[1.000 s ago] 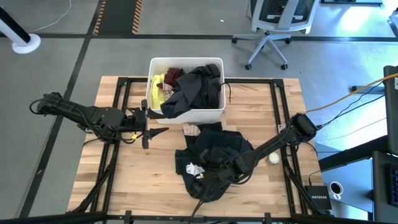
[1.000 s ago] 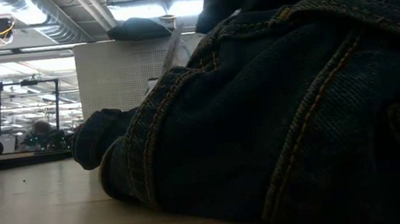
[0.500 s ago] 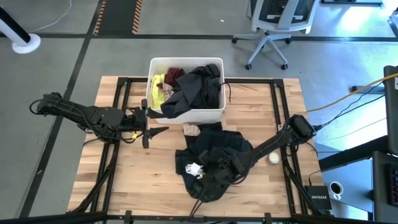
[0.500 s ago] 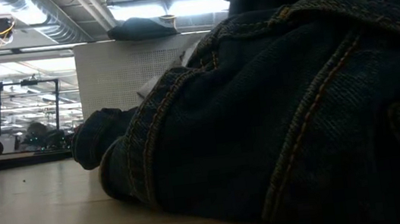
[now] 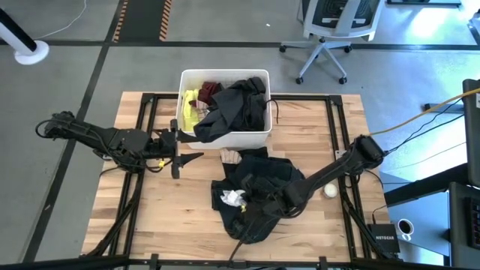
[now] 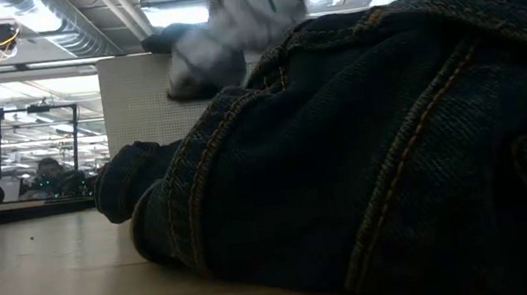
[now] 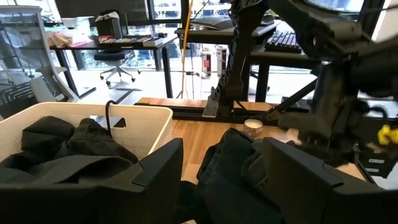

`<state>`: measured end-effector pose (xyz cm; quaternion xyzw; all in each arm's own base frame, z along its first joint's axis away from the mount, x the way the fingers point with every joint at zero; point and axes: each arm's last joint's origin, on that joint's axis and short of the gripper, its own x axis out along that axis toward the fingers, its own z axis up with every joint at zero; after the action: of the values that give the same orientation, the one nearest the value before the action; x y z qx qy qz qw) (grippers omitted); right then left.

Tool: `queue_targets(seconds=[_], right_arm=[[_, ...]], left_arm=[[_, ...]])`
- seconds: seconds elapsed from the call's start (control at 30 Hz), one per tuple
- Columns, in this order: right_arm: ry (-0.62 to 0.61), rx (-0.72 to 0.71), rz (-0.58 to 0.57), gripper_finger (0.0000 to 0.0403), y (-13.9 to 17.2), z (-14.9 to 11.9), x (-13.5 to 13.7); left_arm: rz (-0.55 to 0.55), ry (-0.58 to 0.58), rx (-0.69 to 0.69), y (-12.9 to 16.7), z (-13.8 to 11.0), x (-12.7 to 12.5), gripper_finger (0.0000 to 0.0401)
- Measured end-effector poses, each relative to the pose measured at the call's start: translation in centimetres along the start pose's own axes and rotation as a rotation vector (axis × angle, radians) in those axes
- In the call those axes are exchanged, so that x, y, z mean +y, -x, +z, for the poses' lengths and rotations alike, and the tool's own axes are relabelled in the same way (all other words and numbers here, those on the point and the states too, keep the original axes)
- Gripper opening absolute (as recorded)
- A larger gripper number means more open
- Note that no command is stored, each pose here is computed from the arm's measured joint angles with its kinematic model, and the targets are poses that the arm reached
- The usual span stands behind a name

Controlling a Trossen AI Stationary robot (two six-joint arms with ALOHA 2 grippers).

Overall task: Sort clothes
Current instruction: Put the blue sock into the white laundry organizer

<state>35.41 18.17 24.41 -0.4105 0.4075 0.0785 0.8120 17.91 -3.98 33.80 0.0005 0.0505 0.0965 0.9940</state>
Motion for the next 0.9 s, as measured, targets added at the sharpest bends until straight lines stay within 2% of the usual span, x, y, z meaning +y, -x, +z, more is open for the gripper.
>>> queue_targets(seconds=[0.23, 0.43, 0.63, 0.9], right_arm=[[0.032, -0.008, -0.112, 0.0009, 3.9, 0.8, -3.5], [0.022, 0.018, -0.337, 0.0005, 8.1, 0.3, -7.4], [-0.086, 0.134, -0.479, 0.0007, 9.3, -3.4, -13.1], [-0.229, 0.254, -0.491, 0.0010, 7.0, -8.7, -18.8]], left_arm=[[0.001, -0.002, 0.013, 0.0, -0.1, 0.0, 0.0214], [0.002, -0.031, 0.037, 0.0, -0.4, 0.0, 0.0214], [0.001, -0.044, 0.046, 0.0, -0.5, 0.0, 0.0214], [0.001, -0.045, 0.047, 0.0, -0.5, 0.0, 0.0214]])
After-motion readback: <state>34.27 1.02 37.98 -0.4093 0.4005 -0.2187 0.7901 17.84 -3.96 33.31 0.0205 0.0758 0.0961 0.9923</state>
